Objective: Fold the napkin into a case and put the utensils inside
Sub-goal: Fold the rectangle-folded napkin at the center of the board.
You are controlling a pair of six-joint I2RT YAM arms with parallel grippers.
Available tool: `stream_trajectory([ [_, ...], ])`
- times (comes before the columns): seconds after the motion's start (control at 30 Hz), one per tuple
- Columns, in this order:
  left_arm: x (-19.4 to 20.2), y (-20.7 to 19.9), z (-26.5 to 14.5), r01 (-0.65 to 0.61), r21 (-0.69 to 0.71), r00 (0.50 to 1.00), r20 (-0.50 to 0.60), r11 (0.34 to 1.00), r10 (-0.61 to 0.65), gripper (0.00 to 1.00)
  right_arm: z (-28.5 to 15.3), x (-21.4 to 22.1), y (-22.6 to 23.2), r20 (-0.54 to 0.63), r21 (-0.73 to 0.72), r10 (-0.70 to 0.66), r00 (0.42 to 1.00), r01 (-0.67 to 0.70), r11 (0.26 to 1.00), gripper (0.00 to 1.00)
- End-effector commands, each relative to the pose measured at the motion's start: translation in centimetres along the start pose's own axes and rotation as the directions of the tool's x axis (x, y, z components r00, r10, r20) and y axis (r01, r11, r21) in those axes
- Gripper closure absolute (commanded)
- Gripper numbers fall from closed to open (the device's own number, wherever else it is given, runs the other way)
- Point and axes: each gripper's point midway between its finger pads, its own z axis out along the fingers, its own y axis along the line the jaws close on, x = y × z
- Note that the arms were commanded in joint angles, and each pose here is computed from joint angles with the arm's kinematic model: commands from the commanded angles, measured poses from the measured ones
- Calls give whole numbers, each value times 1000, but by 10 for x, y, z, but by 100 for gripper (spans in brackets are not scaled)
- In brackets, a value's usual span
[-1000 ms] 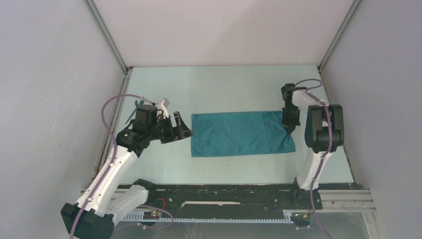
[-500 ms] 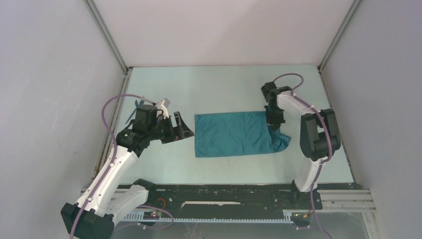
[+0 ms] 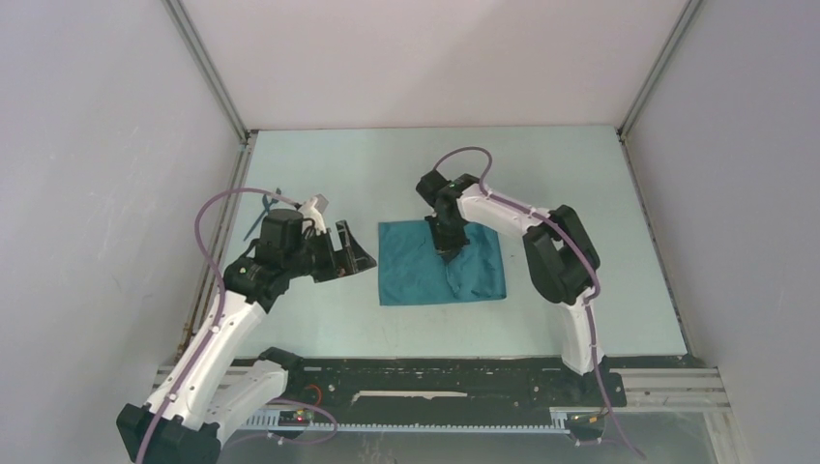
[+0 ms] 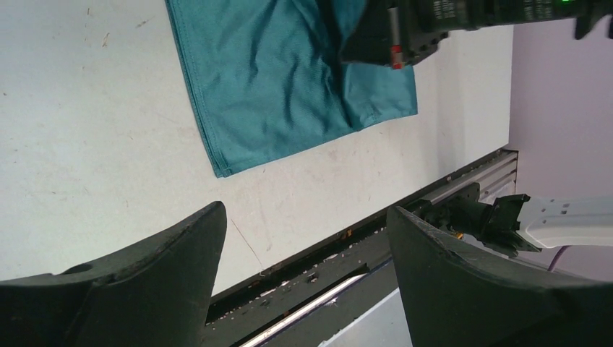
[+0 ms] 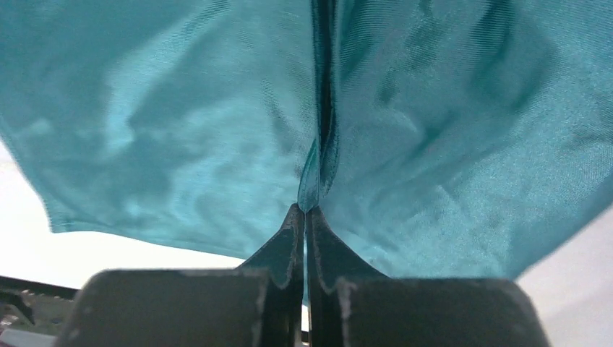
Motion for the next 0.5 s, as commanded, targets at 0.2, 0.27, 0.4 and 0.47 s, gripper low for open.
stream_trajectory([
  [0.2,-3,-3,-11,-11,3,999,51,1000,11,12,1,-19,74,-3,-231,24,1000,-24,973,100],
  [0.27,-3,-2,-11,-9,0,998,55,1000,9,12,1,-21,82,-7,-259,23,1000,-23,966,100],
  [0.4,-3,-1,-12,-10,-3,998,58,1000,10,12,2,-23,100,-19,-303,14,1000,-19,953,100],
  [0.47,-3,-1,-13,-11,-5,998,60,1000,11,12,2,-24,109,-21,-326,10,1000,-16,945,100],
])
